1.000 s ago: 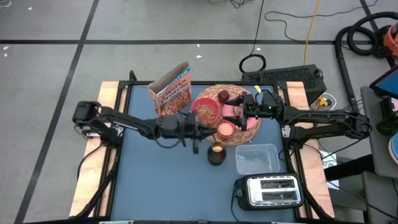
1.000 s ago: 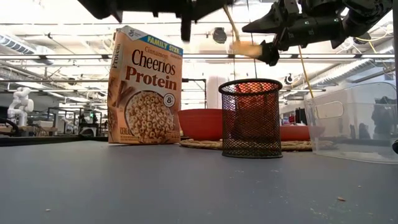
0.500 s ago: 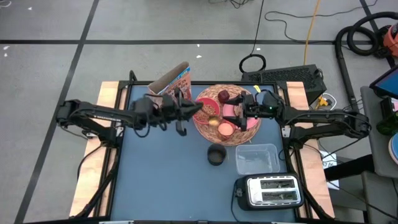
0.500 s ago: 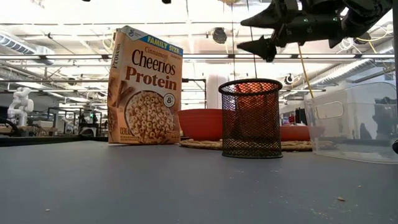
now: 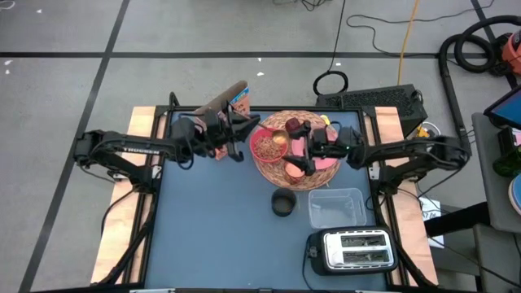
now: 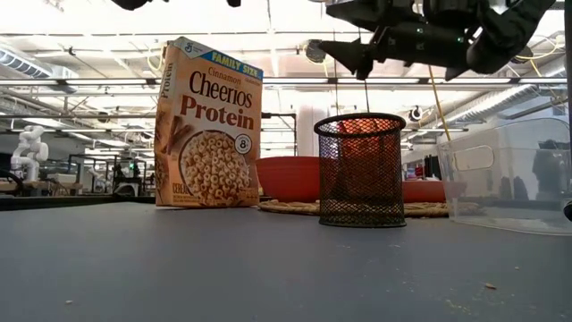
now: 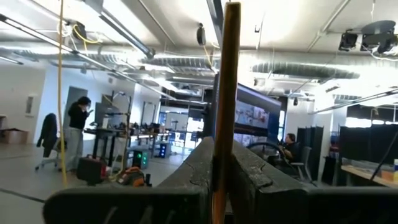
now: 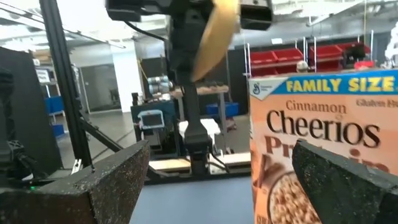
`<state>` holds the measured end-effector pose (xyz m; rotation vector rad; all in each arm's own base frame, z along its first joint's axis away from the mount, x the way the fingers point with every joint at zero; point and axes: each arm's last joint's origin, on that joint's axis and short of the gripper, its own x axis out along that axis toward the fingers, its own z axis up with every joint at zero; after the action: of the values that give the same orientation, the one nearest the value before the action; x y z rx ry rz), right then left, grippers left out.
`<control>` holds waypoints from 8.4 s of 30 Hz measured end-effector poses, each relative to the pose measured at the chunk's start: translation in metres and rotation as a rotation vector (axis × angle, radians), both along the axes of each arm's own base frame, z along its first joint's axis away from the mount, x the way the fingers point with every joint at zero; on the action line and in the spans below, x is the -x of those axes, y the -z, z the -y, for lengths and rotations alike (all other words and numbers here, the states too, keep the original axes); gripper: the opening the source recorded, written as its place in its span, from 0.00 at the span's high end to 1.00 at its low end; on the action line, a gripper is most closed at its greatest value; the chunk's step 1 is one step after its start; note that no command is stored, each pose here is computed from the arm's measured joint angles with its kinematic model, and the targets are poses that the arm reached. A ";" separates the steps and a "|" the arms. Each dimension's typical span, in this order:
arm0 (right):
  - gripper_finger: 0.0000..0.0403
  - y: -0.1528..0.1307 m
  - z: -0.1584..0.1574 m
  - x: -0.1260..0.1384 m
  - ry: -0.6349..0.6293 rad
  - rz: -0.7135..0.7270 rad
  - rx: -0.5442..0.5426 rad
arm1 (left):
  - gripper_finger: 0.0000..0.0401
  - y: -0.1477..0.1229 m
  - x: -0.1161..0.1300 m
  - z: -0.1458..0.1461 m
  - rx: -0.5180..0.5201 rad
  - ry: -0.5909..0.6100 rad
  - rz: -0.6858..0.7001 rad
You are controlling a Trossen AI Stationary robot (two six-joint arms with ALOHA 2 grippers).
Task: Arrange a breakfast setting
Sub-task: Put the gold spoon to the right of the brown woven mat
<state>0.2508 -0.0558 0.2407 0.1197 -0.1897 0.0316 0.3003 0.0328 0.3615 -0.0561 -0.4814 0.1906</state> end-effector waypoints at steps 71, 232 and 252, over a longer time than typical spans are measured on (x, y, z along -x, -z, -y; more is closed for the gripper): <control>0.06 -0.017 -0.011 -0.022 0.013 0.404 -0.053 | 0.93 0.030 -0.023 -0.011 0.020 -0.057 -0.126; 0.94 -0.030 0.004 -0.046 0.123 0.396 -0.853 | 0.63 0.096 -0.050 0.020 -0.137 -0.099 -0.592; 0.96 -0.048 0.025 -0.018 0.169 0.160 -0.765 | 0.63 0.105 -0.048 0.020 -0.143 -0.096 -0.701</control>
<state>0.2686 -0.0805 0.2891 0.8648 -0.3648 -0.2029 0.3486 0.0132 0.2568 0.1716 0.2032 0.2544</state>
